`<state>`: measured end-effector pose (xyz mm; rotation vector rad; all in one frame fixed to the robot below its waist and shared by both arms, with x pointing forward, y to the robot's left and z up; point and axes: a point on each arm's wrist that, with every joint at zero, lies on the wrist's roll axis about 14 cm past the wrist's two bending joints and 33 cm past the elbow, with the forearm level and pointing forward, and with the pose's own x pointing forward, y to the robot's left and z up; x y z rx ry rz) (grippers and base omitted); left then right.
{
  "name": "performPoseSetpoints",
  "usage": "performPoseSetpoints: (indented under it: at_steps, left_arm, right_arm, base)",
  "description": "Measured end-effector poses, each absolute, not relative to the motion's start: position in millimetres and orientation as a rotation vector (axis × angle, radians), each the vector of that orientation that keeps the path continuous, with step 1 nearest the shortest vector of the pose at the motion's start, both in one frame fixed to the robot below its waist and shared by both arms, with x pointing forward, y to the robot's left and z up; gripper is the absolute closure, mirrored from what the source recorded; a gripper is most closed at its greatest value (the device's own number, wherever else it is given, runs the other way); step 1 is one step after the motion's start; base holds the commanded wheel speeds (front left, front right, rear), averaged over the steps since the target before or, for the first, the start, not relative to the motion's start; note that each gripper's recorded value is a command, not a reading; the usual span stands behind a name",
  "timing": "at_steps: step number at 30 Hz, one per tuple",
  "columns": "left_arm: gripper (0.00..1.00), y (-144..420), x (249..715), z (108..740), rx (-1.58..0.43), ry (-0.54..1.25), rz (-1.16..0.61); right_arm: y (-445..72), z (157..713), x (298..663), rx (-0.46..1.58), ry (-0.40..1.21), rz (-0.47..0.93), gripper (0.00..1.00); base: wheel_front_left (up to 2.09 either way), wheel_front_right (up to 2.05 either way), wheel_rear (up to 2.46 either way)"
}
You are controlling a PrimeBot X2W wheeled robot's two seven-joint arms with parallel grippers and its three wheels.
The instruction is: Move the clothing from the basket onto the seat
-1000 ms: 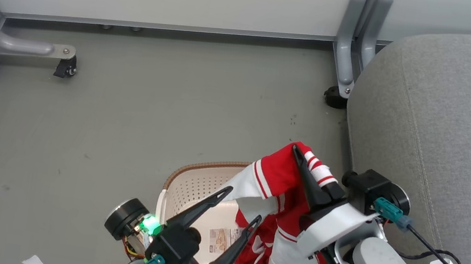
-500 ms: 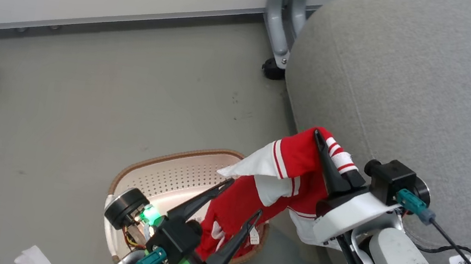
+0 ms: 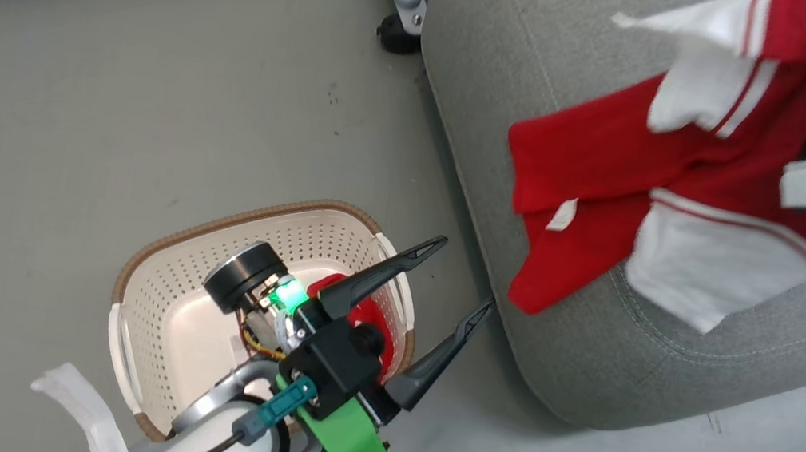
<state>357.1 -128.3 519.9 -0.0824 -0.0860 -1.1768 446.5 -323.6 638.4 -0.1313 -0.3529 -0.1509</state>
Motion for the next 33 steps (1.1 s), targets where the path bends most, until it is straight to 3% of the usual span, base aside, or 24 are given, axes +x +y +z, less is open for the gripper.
performPoseSetpoints:
  at_steps: [8,15,17,22,26,31,32,33]
  left_arm:
    - [0.00,-126.0,388.7,501.5,-0.099,-0.082,-1.170]
    - [0.00,-119.9,409.7,474.0,-0.123,-0.044,-1.152]
    - [0.00,-117.4,415.3,465.8,-0.130,-0.032,-1.145]
    - [0.00,-109.9,426.7,437.3,-0.139,0.017,-1.122]
    - [0.00,-106.1,430.0,420.1,-0.145,0.053,-1.112]
    - [0.00,-100.5,434.1,412.5,-0.138,0.069,-1.090]
    - [0.00,-99.3,435.3,412.0,-0.136,0.071,-1.083]
    - [0.00,-98.4,436.1,412.0,-0.136,0.072,-1.076]
  right_arm:
    - [-393.9,708.3,482.4,-0.285,-0.483,-0.302,1.00]
    - [-431.2,715.5,515.9,-0.351,-0.494,-0.391,1.00]
    - [-434.6,699.3,530.3,-0.356,-0.454,-0.392,1.00]
    - [-434.3,591.5,563.9,-0.278,-0.210,-0.379,1.00]
    - [-430.8,509.3,562.2,-0.204,-0.031,-0.384,1.00]
    - [-420.3,459.5,549.0,-0.127,0.063,-0.395,1.00]
    - [-418.1,450.4,543.6,-0.109,0.082,-0.400,0.84]
    - [-415.8,444.0,539.0,-0.094,0.095,-0.405,0.60]
  base:
    - [0.00,0.00,0.00]
    - [0.00,0.00,0.00]
    - [0.00,0.00,0.00]
    - [0.00,0.00,0.00]
    - [0.00,0.00,0.00]
    - [0.00,0.00,0.00]
    - [0.00,0.00,0.00]
    - [0.00,0.00,0.00]
